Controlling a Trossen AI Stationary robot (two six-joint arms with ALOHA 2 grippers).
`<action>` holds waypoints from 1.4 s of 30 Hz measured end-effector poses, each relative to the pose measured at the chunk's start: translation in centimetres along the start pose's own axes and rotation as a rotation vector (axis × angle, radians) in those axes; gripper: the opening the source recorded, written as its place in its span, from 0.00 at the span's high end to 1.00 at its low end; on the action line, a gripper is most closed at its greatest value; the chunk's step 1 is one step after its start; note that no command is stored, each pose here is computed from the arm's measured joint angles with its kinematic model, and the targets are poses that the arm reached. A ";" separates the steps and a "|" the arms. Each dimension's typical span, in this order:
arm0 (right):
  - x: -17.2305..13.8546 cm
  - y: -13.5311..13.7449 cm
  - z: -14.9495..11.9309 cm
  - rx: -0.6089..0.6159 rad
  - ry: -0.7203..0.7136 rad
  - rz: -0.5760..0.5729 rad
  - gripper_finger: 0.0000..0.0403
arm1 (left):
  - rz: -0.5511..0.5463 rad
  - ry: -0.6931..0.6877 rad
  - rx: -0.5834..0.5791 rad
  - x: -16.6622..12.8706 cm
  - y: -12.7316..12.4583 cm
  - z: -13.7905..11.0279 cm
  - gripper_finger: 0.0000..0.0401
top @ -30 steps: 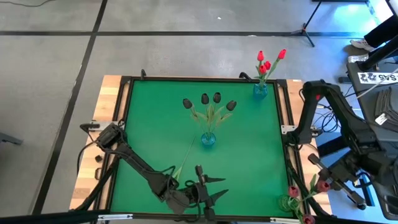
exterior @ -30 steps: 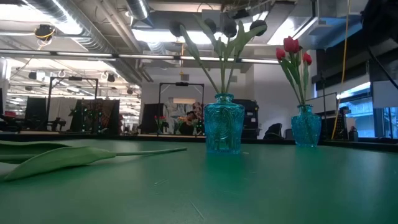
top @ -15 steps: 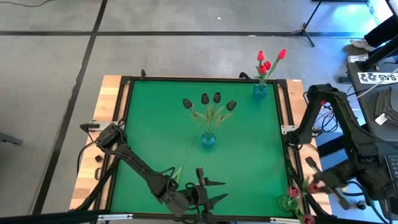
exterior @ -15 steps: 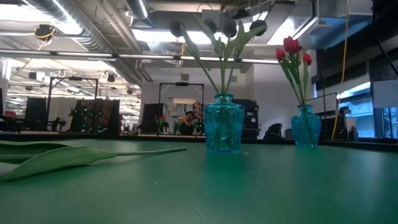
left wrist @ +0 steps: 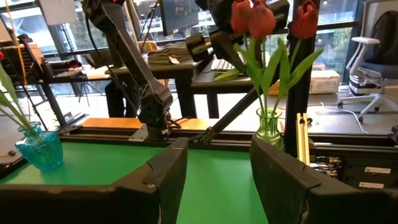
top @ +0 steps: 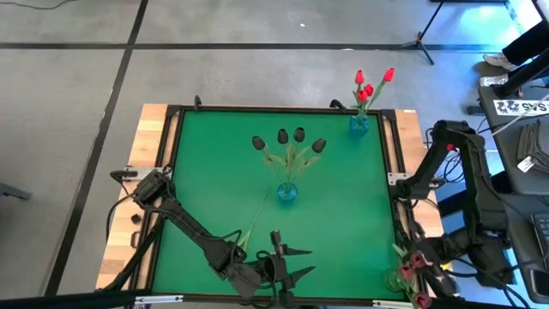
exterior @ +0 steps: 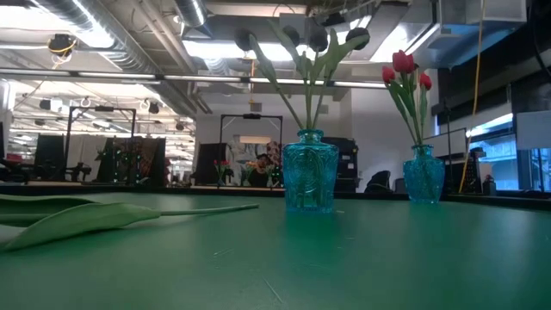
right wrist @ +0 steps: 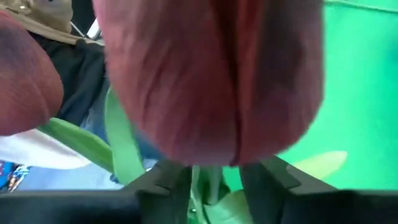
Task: Sort flowers into vase by color
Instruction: Put the pink tulip into the green vase
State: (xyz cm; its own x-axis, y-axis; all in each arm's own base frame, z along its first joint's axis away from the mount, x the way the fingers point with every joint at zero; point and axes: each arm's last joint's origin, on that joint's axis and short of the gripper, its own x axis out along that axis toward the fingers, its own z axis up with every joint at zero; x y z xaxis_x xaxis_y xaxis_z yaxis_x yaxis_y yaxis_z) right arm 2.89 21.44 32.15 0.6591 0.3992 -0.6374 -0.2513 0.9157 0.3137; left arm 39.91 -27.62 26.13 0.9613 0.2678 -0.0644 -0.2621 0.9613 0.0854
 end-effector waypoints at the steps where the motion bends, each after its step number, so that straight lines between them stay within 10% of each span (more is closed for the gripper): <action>1: -0.1 0.0 0.0 0.002 0.007 0.006 0.67 | 0.000 0.000 0.000 0.0 0.0 0.0 0.57; 12: -2.1 -1.0 1.1 0.081 0.056 0.135 0.53 | -0.019 0.021 -0.004 -0.1 -0.1 -0.3 0.57; 42: -8.8 -8.6 3.7 0.207 0.061 0.354 0.52 | 0.053 0.514 -0.109 0.7 3.2 -5.9 0.57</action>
State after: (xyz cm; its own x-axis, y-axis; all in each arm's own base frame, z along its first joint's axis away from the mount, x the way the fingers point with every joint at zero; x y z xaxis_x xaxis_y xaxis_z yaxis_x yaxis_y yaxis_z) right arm 1.85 9.90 37.67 0.5124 0.6958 -0.5033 -0.3027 0.6948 0.6524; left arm 39.29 -23.97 20.48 0.7883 0.2875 -0.5440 -0.3427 0.9394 -0.0001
